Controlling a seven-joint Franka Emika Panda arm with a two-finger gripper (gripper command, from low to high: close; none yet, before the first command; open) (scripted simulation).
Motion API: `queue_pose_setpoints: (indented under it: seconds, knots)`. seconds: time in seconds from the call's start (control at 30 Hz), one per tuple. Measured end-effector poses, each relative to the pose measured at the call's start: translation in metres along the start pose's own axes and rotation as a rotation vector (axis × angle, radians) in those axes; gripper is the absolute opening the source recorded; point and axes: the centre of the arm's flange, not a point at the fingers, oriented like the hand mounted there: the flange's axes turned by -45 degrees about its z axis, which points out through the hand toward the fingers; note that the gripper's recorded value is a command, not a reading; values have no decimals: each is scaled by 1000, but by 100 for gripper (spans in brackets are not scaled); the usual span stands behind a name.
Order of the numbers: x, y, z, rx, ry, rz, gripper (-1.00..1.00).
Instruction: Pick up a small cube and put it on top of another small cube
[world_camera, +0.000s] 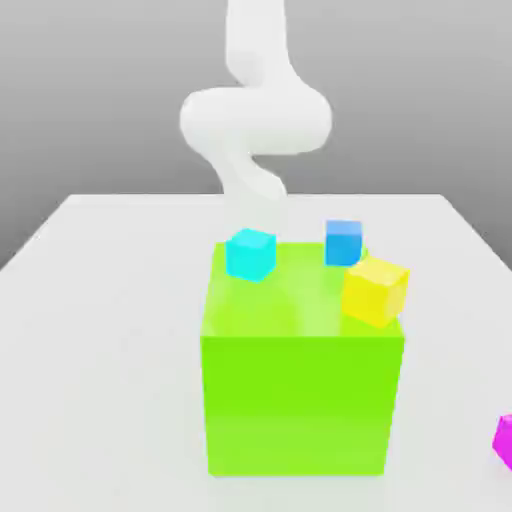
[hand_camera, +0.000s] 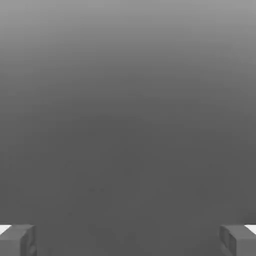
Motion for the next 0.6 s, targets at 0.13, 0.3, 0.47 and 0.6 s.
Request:
queue_pose_setpoints:
  seconds: [0.13,0.3,0.47,0.6]
  knots:
    - [-2,-40,70,21,-104,-18,0]
    - [-21,-95,152,41,-228,-48,0]
    - [-61,-153,226,57,-350,-83,0]
    - [-108,-204,278,71,-448,-123,0]
